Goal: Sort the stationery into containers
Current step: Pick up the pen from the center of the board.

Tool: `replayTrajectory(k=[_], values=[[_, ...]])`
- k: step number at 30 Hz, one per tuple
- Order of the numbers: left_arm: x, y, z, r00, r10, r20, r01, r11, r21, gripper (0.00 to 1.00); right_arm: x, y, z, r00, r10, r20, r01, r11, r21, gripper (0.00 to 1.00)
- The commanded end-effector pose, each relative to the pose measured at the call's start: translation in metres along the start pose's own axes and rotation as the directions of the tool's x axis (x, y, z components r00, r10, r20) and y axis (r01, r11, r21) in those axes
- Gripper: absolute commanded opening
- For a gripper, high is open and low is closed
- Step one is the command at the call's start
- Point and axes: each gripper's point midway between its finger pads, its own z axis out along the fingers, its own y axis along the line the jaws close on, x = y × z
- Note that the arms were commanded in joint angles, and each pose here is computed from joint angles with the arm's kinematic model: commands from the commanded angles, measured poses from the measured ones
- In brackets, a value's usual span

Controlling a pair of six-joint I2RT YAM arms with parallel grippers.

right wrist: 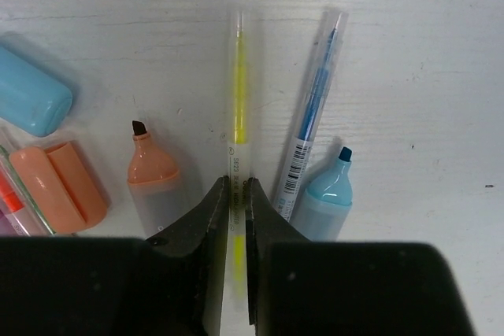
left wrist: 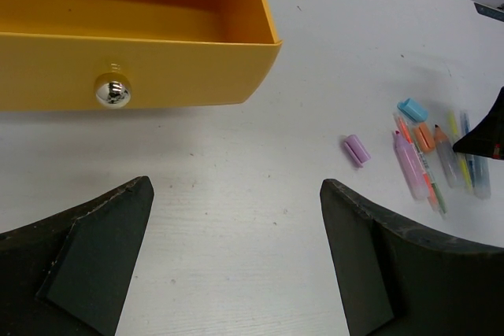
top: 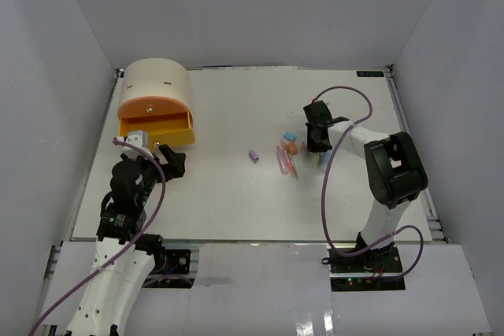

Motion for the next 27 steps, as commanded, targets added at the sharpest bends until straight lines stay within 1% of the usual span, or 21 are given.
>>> replayTrajectory(k=[1,2,5,6,7,8,9,10,11,12,14,15,17,18,20,21,22,23,25,26,27], values=[[-0.006,-0.016,-0.001,1.0,-0.017,0.001,0.017,0.997,0.072,0.98,-0.025,0.0,-0.013,0.998,0.006,0.07,-0.005,1.0,-0.009,0.11],[-0.008,-0.021,-0.002,1.0,-0.021,-0.003,0.021,0.995,0.095,0.98,-0.028,0.001,-0.017,0.997,0.003,0.08,-0.002,1.0,-0.018,0.08],[-0.025,-0.041,-0.007,0.999,-0.046,-0.006,0.046,0.984,0.169,0.98,-0.046,0.008,-0.042,0.99,0.003,0.139,0.008,0.997,-0.077,0.08],[-0.038,-0.05,-0.012,0.998,-0.07,0.008,0.067,0.978,0.2,0.98,-0.05,0.012,-0.049,0.988,-0.003,0.156,0.019,0.995,-0.101,0.08],[-0.043,-0.057,-0.013,0.996,-0.084,0.003,0.082,0.972,0.222,0.98,-0.058,0.021,-0.067,0.981,-0.001,0.196,0.033,0.987,-0.16,0.08],[-0.045,-0.066,-0.013,0.995,-0.101,-0.028,0.104,0.961,0.257,0.98,-0.063,0.027,-0.077,0.974,-0.001,0.228,0.047,0.98,-0.196,0.08],[-0.058,-0.076,-0.016,0.993,-0.115,-0.018,0.115,0.95,0.292,0.98,-0.072,0.032,-0.098,0.959,0.01,0.282,0.06,0.97,-0.236,0.08],[-0.062,-0.084,-0.017,0.99,-0.135,-0.037,0.139,0.938,0.318,0.98,-0.071,0.047,-0.111,0.954,-0.002,0.301,0.096,0.95,-0.297,0.08],[-0.06,-0.092,-0.012,0.986,-0.142,-0.089,0.164,0.924,0.346,0.98,-0.073,0.055,-0.12,0.943,-0.001,0.333,0.119,0.935,-0.335,0.08],[-0.07,-0.101,-0.013,0.984,-0.153,-0.095,0.177,0.91,0.374,0.98,-0.075,0.069,-0.146,0.925,-0.001,0.38,0.165,0.902,-0.4,0.08],[-0.074,-0.113,-0.011,0.971,-0.188,-0.145,0.232,0.882,0.409,0.98,-0.074,0.084,-0.169,0.905,0.001,0.425,0.216,0.861,-0.46,0.08],[-0.075,-0.121,-0.006,0.966,-0.194,-0.17,0.25,0.865,0.434,0.98,-0.071,0.101,-0.194,0.883,0.008,0.469,0.273,0.805,-0.527,0.08],[-0.083,-0.131,-0.004,0.956,-0.228,-0.184,0.288,0.843,0.455,0.98,-0.067,0.117,-0.217,0.856,0.027,0.517,0.327,0.746,-0.58,0.08],[-0.085,-0.139,-0.001,0.955,-0.23,-0.188,0.293,0.832,0.47,0.98,-0.06,0.131,-0.238,0.83,0.046,0.556,0.378,0.688,-0.62,0.08],[-0.092,-0.157,-0.001,0.95,-0.246,-0.194,0.312,0.803,0.508,0.98,-0.054,0.144,-0.257,0.808,0.07,0.585,0.42,0.629,-0.655,0.08],[-0.09,-0.161,0.005,0.946,-0.255,-0.202,0.323,0.806,0.496,0.98,-0.048,0.154,-0.272,0.791,0.08,0.606,0.454,0.587,-0.67,0.08],[-0.092,-0.167,0.007,0.944,-0.262,-0.202,0.329,0.802,0.499,0.98,-0.045,0.16,-0.277,0.785,0.083,0.613,0.468,0.568,-0.677,0.08],[-0.09,-0.183,0.005,0.941,-0.259,-0.219,0.338,0.781,0.526,0.98,-0.043,0.163,-0.286,0.775,0.093,0.625,0.484,0.549,-0.681,0.08],[-0.084,-0.193,0.015,0.937,-0.266,-0.227,0.347,0.791,0.505,0.98,-0.037,0.173,-0.296,0.76,0.11,0.64,0.509,0.511,-0.692,0.08],[-0.083,-0.212,0.01,0.939,-0.251,-0.234,0.34,0.772,0.538,0.98,-0.035,0.175,-0.299,0.76,0.12,0.638,0.51,0.497,-0.702,0.08],[-0.077,-0.215,0.02,0.94,-0.253,-0.231,0.338,0.794,0.505,0.98,-0.031,0.178,-0.301,0.763,0.121,0.635,0.515,0.48,-0.71,0.08]])
